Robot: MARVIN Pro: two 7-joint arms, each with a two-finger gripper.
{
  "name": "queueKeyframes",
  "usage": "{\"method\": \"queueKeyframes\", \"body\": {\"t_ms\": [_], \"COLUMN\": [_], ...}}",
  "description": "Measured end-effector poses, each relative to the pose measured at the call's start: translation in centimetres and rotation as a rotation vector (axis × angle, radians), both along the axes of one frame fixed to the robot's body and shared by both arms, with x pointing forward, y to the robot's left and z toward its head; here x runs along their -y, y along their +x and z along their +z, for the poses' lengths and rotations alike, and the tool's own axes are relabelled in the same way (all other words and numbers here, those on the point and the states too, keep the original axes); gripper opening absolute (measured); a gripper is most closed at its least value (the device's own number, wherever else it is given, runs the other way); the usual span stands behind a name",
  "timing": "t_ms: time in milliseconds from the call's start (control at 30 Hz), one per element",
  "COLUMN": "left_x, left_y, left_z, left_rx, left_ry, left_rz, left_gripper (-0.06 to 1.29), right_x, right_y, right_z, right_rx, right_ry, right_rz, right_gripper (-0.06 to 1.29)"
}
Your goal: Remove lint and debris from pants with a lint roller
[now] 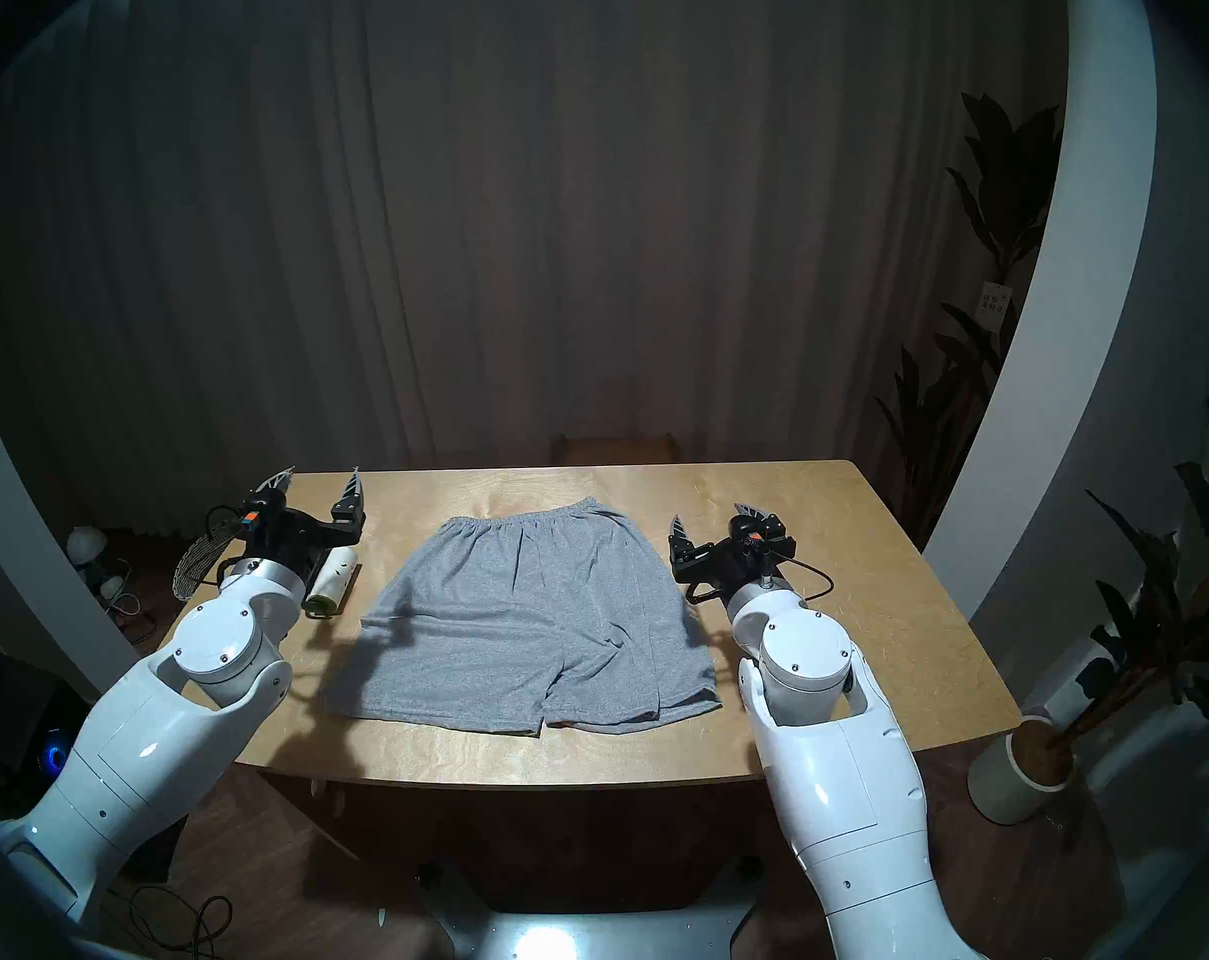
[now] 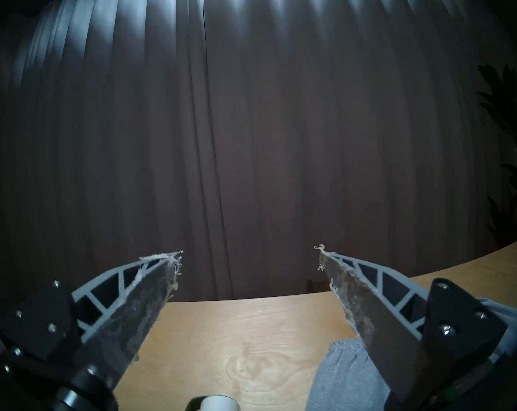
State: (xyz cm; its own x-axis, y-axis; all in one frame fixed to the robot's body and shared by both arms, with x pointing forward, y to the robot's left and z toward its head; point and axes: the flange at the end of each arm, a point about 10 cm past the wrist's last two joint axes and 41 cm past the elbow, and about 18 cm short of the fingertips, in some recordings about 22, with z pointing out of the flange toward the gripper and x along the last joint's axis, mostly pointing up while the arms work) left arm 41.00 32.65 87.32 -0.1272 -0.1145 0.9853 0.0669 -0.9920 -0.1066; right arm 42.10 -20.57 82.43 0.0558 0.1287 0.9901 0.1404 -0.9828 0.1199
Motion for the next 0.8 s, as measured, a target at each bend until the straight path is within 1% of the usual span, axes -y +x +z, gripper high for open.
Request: {"method": "queueKeyframes", "body": {"t_ms": [33, 67, 133, 267, 367, 500, 667, 800], "left_x": [-0.3, -1.0, -1.3, -1.7, -1.8, -1.9, -2.2, -2.3], "left_y": [0.0, 0.0, 0.0, -0.4, -0.7, -1.1, -1.6, -1.7], "left_z": [-0.1, -0.5, -0.7, -1.1, -1.2, -1.6, -2.7, -3.5], "left_rx": [0.006, 0.016, 0.022, 0.054, 0.08, 0.11, 0.134, 0.146], "left_ry": [-0.006, -0.028, -0.044, -0.103, -0.126, -0.121, -0.088, -0.075], "left_rz": [-0.001, -0.006, -0.01, -0.053, -0.091, -0.151, -0.231, -0.28], "left_gripper": [1.18, 1.18, 1.18, 1.18, 1.18, 1.18, 1.18, 1.18], "right_x": [0.1, 0.2, 0.2, 0.5, 0.5, 0.6, 0.1, -0.1], "right_y": [0.0, 0.1, 0.1, 0.2, 0.3, 0.4, 0.7, 0.8], "right_z": [0.0, -0.1, -0.1, -0.2, -0.2, -0.4, -0.8, -1.0], "right_rx": [0.001, 0.005, 0.007, 0.015, 0.021, 0.027, 0.035, 0.048], "right_ry": [-0.001, -0.004, -0.005, -0.013, -0.018, -0.025, -0.035, -0.029], "right_rz": [-0.003, -0.008, -0.011, -0.018, -0.022, -0.023, -0.017, -0.028], "right_gripper": [1.23, 1.23, 1.23, 1.23, 1.23, 1.23, 1.23, 1.23]}}
